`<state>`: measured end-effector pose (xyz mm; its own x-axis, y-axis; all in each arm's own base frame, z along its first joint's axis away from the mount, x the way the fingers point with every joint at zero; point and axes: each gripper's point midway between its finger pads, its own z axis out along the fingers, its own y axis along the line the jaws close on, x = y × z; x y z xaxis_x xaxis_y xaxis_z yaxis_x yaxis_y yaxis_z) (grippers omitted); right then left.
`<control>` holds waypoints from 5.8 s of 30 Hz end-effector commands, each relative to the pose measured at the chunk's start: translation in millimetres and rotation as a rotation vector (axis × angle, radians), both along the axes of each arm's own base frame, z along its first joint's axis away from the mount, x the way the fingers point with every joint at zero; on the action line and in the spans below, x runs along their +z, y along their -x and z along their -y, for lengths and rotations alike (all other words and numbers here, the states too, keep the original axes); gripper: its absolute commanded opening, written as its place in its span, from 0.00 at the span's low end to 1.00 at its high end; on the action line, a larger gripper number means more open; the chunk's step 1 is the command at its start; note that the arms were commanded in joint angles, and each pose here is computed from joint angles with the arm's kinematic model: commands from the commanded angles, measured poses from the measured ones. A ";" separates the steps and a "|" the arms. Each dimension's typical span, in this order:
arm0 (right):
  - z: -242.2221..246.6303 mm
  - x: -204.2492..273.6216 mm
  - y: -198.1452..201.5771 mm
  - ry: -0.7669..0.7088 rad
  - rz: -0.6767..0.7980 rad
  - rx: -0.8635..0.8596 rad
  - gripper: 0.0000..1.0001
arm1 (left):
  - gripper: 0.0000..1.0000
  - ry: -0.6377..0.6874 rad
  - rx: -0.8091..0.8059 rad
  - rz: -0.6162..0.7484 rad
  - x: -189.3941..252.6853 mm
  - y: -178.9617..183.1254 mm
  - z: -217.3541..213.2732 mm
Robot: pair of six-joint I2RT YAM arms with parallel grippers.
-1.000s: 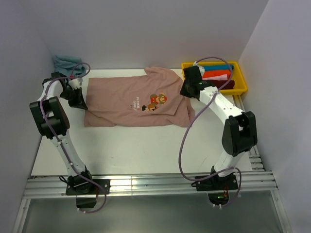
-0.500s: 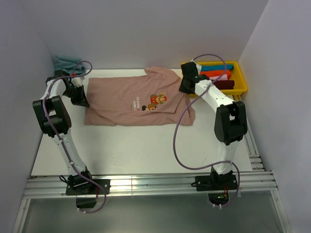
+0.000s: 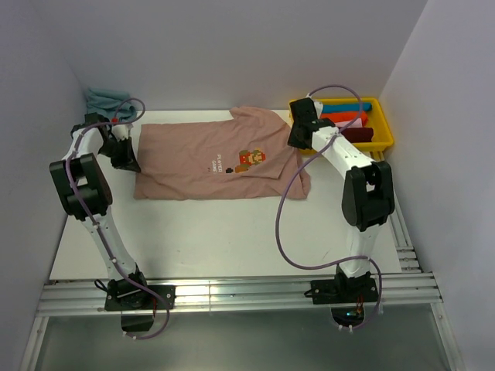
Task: Roll the t-shirts
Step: Fold the tshirt
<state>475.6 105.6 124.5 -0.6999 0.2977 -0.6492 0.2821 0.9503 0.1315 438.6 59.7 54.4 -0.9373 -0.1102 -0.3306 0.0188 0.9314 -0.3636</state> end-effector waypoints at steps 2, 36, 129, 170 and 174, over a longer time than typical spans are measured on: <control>10.0 52.3 -12.5 0.007 0.121 -0.016 0.00 | 0.00 -0.015 0.017 0.090 36.1 -7.4 -7.7; -8.0 21.9 -60.9 0.014 0.055 0.040 0.50 | 0.40 -0.022 0.048 0.093 15.7 -40.6 -13.0; 42.9 -71.8 203.5 -0.172 -0.176 -0.112 0.00 | 0.00 -0.103 -0.127 -0.055 -8.4 139.9 -41.7; 17.9 -92.4 137.1 -0.283 -0.045 -0.215 0.37 | 0.00 -0.060 -0.148 -0.083 -19.0 162.5 -34.4; 25.6 -91.9 146.7 -0.261 -0.048 -0.243 0.05 | 0.00 -0.073 -0.151 -0.087 -19.9 164.0 -36.6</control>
